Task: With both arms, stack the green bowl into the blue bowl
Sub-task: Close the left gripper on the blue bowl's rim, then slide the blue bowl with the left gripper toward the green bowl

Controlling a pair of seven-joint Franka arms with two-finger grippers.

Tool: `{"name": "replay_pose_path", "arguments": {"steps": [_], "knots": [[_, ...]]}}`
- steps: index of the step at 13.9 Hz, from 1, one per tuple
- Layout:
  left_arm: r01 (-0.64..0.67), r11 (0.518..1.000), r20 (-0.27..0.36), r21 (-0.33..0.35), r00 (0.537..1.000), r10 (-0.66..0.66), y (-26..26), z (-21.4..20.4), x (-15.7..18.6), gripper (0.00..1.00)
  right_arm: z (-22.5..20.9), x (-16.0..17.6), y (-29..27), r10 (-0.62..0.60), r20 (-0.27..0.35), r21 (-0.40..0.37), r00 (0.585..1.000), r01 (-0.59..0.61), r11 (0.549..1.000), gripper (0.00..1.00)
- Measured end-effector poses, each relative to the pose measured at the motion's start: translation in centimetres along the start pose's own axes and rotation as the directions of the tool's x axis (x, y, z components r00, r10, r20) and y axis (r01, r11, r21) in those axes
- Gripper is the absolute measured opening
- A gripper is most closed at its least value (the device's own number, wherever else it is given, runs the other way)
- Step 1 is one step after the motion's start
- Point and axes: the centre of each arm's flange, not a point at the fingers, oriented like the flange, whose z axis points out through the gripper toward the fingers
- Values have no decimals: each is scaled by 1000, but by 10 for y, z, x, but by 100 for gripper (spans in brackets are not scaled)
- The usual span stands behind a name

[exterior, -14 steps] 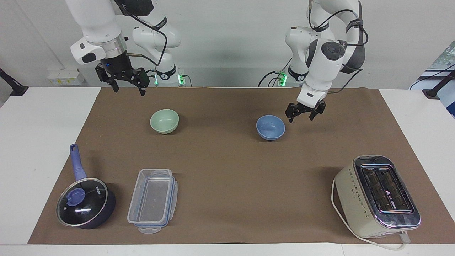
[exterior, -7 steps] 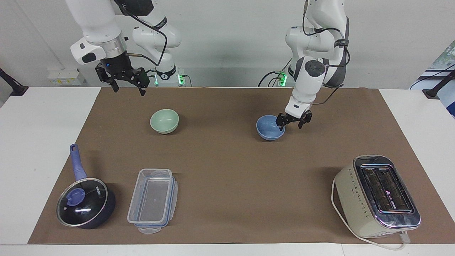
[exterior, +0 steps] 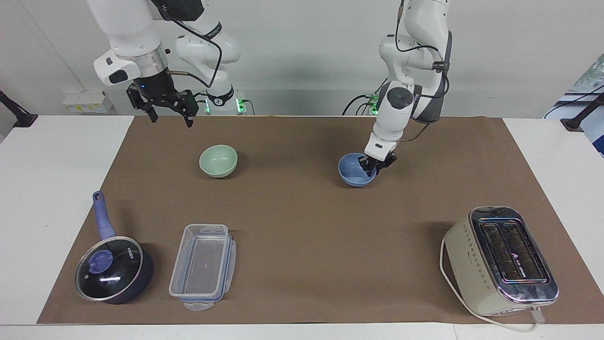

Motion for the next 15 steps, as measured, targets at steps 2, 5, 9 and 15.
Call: {"name": "replay_pose_path", "arguments": {"steps": [2, 5, 9, 15], "knots": [[0, 1000, -10, -8, 1000, -1, 1, -6, 1, 9, 0, 0, 0, 0, 0, 0, 1000, 0, 1000, 100], [-1, 1000, -16, -12, 1000, 0, 2, -9, 2, 7, 0, 0, 0, 0, 0, 0, 1000, 0, 1000, 100], [-6, 1000, -37, -26, 999, 5, 10, -20, 3, 5, 0, 0, 0, 0, 0, 0, 1000, 0, 1000, 100], [-19, 997, -68, -78, 998, 13, 91, -31, -57, 5, 0, 0, 0, 1, 0, 0, 1000, -1, 1000, 100]]}}
